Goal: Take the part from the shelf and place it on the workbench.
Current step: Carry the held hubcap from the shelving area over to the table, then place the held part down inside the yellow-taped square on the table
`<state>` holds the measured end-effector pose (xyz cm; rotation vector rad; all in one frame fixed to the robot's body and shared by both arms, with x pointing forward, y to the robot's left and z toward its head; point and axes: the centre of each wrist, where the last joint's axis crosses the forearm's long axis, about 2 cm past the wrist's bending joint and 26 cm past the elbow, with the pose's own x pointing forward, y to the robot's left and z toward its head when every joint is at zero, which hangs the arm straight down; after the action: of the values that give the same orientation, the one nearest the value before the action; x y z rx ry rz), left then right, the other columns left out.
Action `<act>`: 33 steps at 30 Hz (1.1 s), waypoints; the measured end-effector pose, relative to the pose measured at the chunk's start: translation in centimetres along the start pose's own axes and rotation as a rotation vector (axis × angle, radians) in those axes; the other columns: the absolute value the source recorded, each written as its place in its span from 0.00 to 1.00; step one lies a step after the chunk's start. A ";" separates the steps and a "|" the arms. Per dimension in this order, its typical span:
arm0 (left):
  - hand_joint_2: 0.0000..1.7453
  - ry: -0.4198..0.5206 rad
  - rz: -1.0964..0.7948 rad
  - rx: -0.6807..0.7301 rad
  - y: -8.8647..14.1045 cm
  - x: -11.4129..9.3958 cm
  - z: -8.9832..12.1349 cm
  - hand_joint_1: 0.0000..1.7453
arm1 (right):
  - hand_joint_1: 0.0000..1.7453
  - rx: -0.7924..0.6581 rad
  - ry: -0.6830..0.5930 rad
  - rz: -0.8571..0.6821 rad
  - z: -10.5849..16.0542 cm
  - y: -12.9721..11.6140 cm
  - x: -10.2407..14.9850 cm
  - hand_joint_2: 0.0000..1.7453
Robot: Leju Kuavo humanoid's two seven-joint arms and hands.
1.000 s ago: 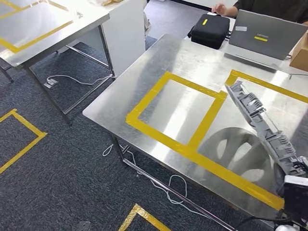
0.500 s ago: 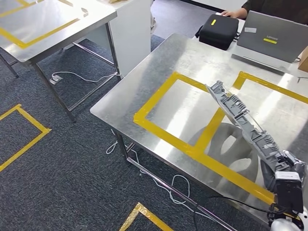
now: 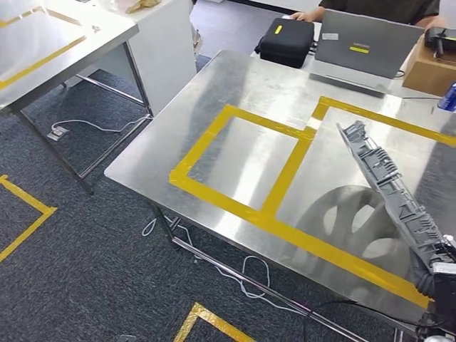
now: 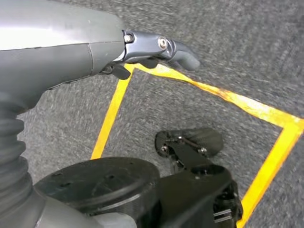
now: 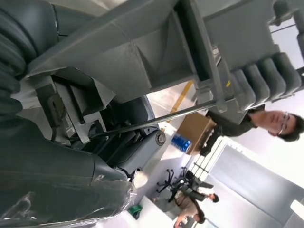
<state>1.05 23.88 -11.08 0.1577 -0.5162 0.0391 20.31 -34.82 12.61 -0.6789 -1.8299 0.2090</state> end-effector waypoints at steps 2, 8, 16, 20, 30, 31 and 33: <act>1.00 -0.003 0.000 -0.001 0.0 0.1 0.0 0.00 | 1.00 -0.004 0.000 0.004 0.0 -0.2 -0.1 1.00; 1.00 0.023 0.077 0.019 0.1 1.5 -0.8 0.00 | 1.00 0.050 -0.007 0.018 -0.9 0.2 0.2 1.00; 1.00 -0.011 0.255 0.052 2.2 13.6 -5.3 0.00 | 1.00 0.151 -0.022 0.002 -6.8 5.3 3.2 1.00; 1.00 -0.064 0.279 0.060 3.1 16.0 -5.8 0.00 | 1.00 0.295 0.026 0.012 -8.7 7.1 2.8 1.00; 1.00 -0.087 0.263 0.057 3.8 17.3 -6.2 0.00 | 1.00 0.553 0.096 0.131 -15.3 8.5 0.1 1.00; 1.00 -0.090 0.263 0.057 3.8 17.5 -6.2 0.00 | 1.00 0.557 0.097 0.134 -15.6 8.5 0.1 1.00; 1.00 -0.094 0.262 0.058 3.9 17.7 -6.2 0.00 | 1.00 0.567 0.100 0.137 -15.9 8.7 0.1 1.00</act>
<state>19.14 28.64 -7.13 0.1478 -0.6274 0.3036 37.78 -30.58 14.55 -0.4021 -1.5256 0.7390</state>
